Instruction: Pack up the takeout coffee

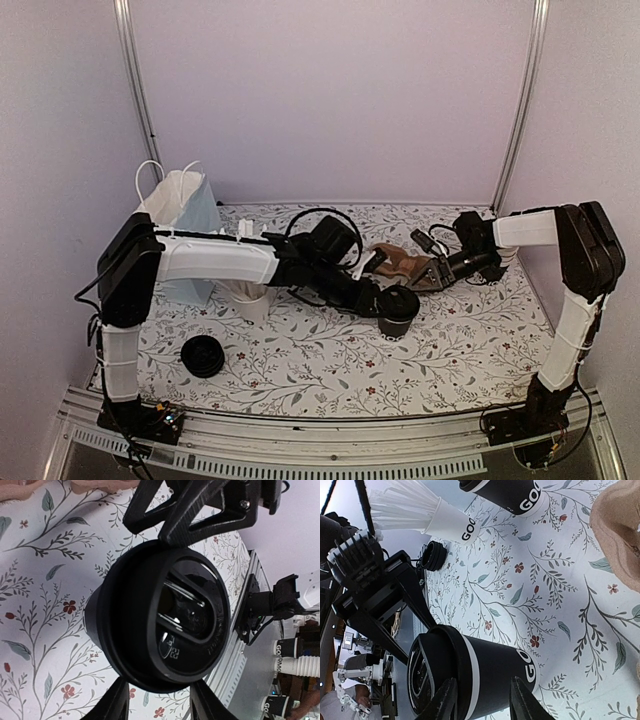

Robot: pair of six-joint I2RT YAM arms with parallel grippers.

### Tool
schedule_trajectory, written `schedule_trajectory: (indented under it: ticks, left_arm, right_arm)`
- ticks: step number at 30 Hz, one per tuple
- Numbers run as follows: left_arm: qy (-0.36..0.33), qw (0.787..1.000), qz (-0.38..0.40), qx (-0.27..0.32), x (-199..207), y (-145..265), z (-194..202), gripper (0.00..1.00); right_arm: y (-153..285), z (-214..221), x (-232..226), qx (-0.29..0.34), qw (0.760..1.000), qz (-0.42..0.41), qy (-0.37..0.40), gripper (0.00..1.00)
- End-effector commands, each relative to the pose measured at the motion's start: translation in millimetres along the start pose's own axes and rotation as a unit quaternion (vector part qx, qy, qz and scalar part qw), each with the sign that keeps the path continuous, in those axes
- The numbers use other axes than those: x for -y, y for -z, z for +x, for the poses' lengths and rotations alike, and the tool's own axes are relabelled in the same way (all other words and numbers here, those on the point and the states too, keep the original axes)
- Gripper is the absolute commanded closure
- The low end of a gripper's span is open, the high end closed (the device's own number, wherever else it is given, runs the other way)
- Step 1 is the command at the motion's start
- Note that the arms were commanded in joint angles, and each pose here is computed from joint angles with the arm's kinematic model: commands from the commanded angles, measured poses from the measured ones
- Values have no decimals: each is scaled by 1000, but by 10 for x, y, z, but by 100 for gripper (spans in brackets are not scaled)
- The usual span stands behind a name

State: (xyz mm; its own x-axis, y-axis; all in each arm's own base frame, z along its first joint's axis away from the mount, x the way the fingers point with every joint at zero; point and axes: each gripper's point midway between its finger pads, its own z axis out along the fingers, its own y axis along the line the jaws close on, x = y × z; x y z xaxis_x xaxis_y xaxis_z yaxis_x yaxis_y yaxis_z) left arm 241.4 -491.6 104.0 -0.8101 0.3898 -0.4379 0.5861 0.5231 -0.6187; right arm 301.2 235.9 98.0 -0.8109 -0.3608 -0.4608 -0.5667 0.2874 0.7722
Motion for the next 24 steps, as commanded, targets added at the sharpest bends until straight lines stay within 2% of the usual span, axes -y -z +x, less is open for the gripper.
schedule_trajectory:
  ticks: [1,6,15,24]
  left_arm:
    - [-23,995,-88,42,-248,159,-149,56]
    - [-53,994,-61,79,29,370,-341,51]
    - [-94,990,-24,102,320,542,-451,48]
    - [-109,988,-44,99,264,587,-420,48]
  right_arm:
    - [-52,371,96,-72,996,46,-25,61]
    - [43,135,-83,-53,998,39,4,52]
    - [177,-109,-228,-36,997,61,43,37]
    - [329,-261,-369,-24,987,100,124,28]
